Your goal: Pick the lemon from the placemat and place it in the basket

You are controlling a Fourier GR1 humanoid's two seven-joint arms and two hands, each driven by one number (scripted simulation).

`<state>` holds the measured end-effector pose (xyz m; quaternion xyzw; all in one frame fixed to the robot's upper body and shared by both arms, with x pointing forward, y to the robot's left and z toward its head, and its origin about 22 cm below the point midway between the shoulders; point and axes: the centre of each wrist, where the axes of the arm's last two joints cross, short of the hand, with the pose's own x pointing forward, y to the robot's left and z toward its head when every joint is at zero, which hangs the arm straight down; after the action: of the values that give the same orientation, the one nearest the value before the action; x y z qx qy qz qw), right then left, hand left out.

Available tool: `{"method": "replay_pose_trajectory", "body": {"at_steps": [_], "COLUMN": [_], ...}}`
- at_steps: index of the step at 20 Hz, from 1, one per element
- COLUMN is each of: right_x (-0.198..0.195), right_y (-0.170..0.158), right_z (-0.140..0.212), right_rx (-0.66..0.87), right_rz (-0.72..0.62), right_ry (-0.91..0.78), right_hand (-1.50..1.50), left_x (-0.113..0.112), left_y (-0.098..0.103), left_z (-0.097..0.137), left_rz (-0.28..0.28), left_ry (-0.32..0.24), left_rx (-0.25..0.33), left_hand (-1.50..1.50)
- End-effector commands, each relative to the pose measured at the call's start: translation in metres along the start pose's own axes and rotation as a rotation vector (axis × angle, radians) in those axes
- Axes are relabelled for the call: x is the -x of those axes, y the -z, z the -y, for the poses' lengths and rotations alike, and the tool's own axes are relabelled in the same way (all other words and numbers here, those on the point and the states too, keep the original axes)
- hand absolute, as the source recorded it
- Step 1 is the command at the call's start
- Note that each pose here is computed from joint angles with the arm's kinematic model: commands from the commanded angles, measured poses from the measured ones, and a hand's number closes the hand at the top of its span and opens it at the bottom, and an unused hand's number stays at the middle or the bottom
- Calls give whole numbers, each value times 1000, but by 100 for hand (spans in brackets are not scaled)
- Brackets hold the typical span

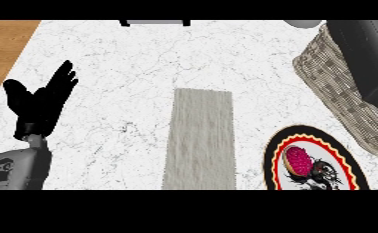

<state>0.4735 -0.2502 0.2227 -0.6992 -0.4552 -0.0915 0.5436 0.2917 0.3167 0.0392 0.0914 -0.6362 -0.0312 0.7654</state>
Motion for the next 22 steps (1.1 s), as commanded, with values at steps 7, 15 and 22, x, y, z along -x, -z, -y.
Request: {"method": "replay_pose_trajectory", "body": {"at_steps": [7, 15, 22], "right_x": [85, 118, 122], "right_y": [25, 30, 44], "right_z": [-15, -24, -1], "right_rx": [16, 93, 93], "right_rz": [-88, -241, -122], "right_ry": [36, 3, 142], "right_hand": [150, -150, -150], "left_x": [-7, -18, 4], "left_y": [0, 11, 5], "left_z": [5, -5, 7], "left_rz": [-6, 20, -10], "left_ry": [1, -3, 3], "left_rx": [9, 13, 8], "left_hand": [0, 0, 0]}}
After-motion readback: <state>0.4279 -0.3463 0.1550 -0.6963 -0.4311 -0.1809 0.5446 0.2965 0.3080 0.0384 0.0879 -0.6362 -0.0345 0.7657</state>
